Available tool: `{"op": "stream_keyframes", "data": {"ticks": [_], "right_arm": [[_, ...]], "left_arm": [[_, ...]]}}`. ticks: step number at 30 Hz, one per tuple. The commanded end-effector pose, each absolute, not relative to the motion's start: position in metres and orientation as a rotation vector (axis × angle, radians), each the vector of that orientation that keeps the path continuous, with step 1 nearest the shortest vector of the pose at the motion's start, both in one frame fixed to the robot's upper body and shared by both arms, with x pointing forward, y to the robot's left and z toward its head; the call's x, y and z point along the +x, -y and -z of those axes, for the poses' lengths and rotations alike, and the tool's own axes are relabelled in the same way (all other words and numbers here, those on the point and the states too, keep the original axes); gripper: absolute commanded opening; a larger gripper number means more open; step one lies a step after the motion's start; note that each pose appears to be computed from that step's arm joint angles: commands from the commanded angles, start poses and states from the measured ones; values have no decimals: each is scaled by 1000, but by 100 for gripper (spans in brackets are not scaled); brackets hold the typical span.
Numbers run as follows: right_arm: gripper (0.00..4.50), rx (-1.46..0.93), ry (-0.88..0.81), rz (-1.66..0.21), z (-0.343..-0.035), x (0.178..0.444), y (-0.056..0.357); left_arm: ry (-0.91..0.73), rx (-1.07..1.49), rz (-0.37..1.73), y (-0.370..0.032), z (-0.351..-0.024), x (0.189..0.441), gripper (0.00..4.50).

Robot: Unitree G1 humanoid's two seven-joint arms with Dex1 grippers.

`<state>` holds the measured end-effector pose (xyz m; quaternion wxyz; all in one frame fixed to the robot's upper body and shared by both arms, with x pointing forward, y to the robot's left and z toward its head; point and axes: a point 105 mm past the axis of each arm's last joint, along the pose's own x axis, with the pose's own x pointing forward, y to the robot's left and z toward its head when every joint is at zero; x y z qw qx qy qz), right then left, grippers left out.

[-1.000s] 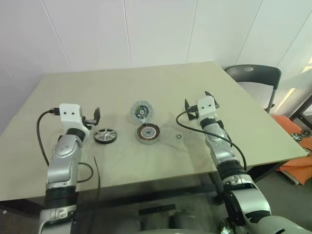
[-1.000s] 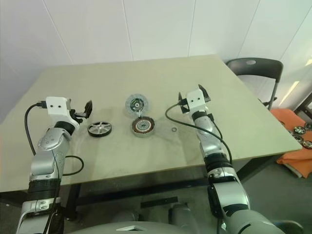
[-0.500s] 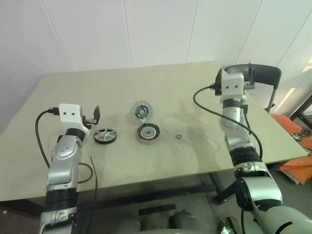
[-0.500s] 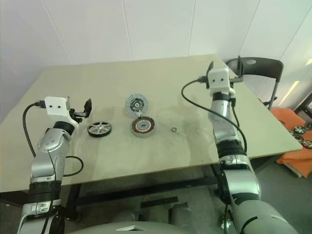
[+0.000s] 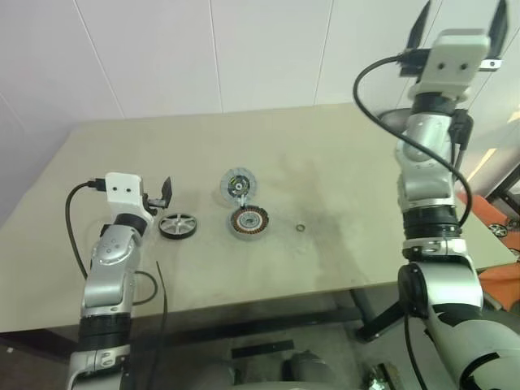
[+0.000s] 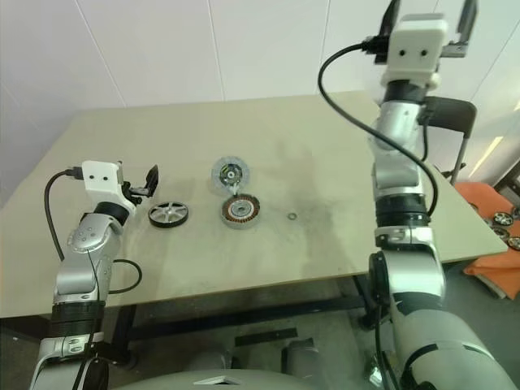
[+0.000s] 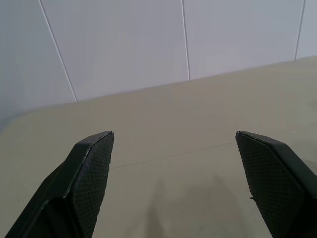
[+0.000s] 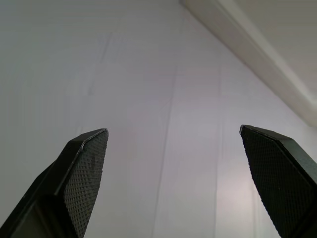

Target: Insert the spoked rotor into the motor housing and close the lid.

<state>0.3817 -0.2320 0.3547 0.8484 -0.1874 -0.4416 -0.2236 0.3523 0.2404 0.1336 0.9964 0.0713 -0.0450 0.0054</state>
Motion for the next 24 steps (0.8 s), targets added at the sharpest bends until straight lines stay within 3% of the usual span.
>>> {"op": "stream_keyframes", "data": {"ticks": [1, 3, 7, 12, 16, 22, 24], "right_arm": [[444, -354, 993, 531, -379, 369, 248], [444, -319, 980, 520, -379, 372, 249], [444, -329, 994, 88, -362, 379, 165], [444, -349, 968, -151, -343, 374, 120], [444, -290, 970, -2, -356, 377, 152], [444, -213, 954, 451, -374, 374, 239], [444, -228, 954, 470, -375, 374, 245]], "left_arm": [[156, 160, -3, -236, -150, 355, 418], [153, 160, 2, -235, -150, 355, 418], [155, 161, 5, -233, -150, 357, 418], [161, 162, 6, -231, -152, 358, 418], [162, 166, 3, -231, -152, 358, 418], [162, 167, 2, -232, -151, 357, 418], [161, 168, 5, -233, -151, 357, 418]]}}
